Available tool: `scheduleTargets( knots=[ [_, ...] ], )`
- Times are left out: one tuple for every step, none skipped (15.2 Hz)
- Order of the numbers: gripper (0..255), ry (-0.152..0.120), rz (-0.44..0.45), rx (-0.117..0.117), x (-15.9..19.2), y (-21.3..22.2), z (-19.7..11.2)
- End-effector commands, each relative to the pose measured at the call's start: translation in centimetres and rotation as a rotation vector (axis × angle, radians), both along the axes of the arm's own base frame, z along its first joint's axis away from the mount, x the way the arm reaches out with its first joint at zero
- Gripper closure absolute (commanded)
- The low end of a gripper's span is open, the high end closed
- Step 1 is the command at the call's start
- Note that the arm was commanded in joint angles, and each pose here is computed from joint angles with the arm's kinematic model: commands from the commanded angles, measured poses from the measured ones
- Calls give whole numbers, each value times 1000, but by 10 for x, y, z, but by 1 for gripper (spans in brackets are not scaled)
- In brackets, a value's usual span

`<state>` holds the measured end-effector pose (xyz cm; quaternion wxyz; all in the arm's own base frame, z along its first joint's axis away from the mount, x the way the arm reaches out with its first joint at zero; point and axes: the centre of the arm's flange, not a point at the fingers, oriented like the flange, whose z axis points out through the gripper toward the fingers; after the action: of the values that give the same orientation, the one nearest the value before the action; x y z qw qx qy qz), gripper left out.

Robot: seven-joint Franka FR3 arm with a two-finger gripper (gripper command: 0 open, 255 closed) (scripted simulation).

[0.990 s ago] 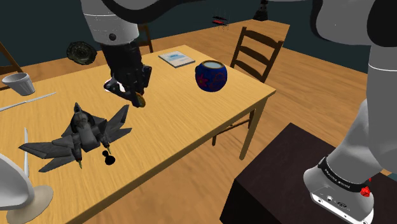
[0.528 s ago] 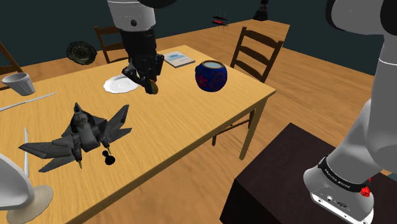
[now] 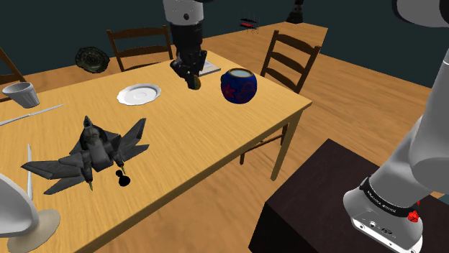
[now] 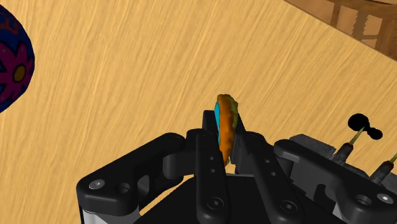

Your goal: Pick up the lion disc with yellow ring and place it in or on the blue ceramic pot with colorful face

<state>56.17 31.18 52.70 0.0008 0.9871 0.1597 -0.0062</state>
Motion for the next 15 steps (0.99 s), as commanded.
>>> scheduleTargets(
  knots=[
    [255, 0, 1, 0, 7, -27, 2],
    [255, 0, 1, 0, 11, -40, 1],
    [255, 0, 1, 0, 16, -52, 1],
    [255, 0, 1, 0, 20, -65, 1],
    [255, 0, 1, 0, 24, -77, 1],
    [255, 0, 1, 0, 28, -90, 1],
    [255, 0, 1, 0, 33, -102, 1],
    [255, 0, 1, 0, 37, -115, 1],
    [255, 0, 1, 0, 41, -127, 1],
    [255, 0, 1, 0, 45, -140, 1],
    [255, 0, 1, 0, 50, -152, 1],
    [255, 0, 1, 0, 54, -165, 1],
    [255, 0, 1, 0, 58, -177, 1],
    [255, 0, 1, 0, 62, -190, 1],
    [255, 0, 1, 0, 67, -202, 1]
  ],
)
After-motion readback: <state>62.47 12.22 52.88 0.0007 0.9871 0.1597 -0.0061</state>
